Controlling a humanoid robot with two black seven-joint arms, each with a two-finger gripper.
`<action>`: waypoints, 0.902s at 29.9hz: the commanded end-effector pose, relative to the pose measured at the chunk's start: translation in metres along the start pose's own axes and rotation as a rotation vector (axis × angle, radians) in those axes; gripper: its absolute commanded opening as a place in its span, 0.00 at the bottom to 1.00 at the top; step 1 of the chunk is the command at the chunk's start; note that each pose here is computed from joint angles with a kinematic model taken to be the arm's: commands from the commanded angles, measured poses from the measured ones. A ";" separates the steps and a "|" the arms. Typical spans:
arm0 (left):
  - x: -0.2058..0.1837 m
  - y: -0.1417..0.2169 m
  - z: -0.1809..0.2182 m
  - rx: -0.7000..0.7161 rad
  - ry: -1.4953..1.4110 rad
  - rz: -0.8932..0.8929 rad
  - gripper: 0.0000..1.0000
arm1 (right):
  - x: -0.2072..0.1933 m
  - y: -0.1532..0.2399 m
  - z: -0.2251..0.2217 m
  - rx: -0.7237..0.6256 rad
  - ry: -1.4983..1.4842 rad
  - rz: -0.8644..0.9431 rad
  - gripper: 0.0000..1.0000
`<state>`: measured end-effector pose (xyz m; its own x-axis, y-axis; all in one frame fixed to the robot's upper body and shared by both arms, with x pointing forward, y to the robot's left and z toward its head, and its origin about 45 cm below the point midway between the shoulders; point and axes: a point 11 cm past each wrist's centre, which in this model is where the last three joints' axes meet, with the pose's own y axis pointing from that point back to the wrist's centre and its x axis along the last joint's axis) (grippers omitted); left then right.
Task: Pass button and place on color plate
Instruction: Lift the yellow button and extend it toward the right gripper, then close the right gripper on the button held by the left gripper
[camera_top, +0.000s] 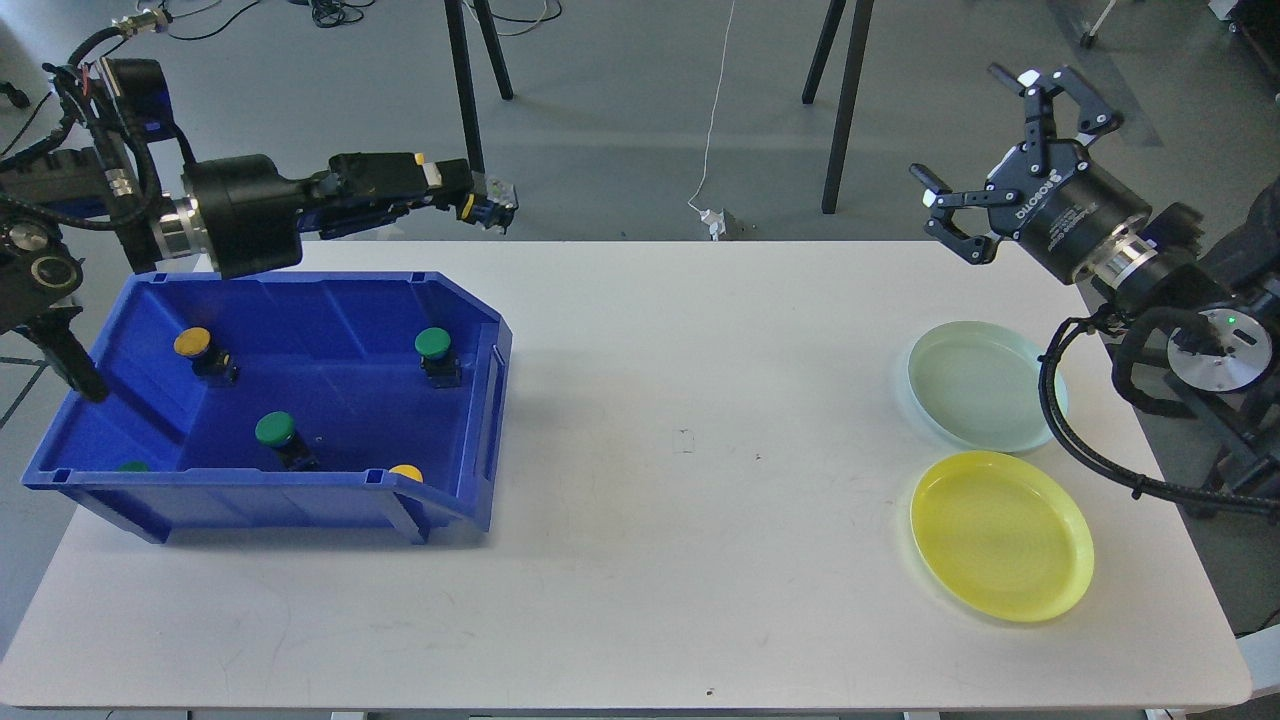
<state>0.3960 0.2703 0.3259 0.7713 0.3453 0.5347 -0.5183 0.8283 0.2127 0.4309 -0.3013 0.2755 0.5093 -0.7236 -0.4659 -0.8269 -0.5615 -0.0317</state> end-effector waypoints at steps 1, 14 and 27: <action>-0.019 -0.044 0.017 -0.146 0.128 -0.002 0.05 | -0.029 0.002 0.011 -0.061 0.068 -0.099 0.99; -0.055 -0.093 0.005 -0.225 0.290 0.023 0.05 | -0.115 -0.045 0.065 -0.215 0.070 -0.351 0.99; -0.056 -0.093 0.004 -0.224 0.292 0.020 0.05 | -0.147 -0.065 0.073 -0.207 0.054 -0.426 0.97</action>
<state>0.3994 0.1728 0.2797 0.8508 0.4478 0.2749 -0.4667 0.8844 0.0040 0.3919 -0.1339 0.2822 0.8051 -0.4315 -0.4070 -0.4860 -0.8732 -0.0357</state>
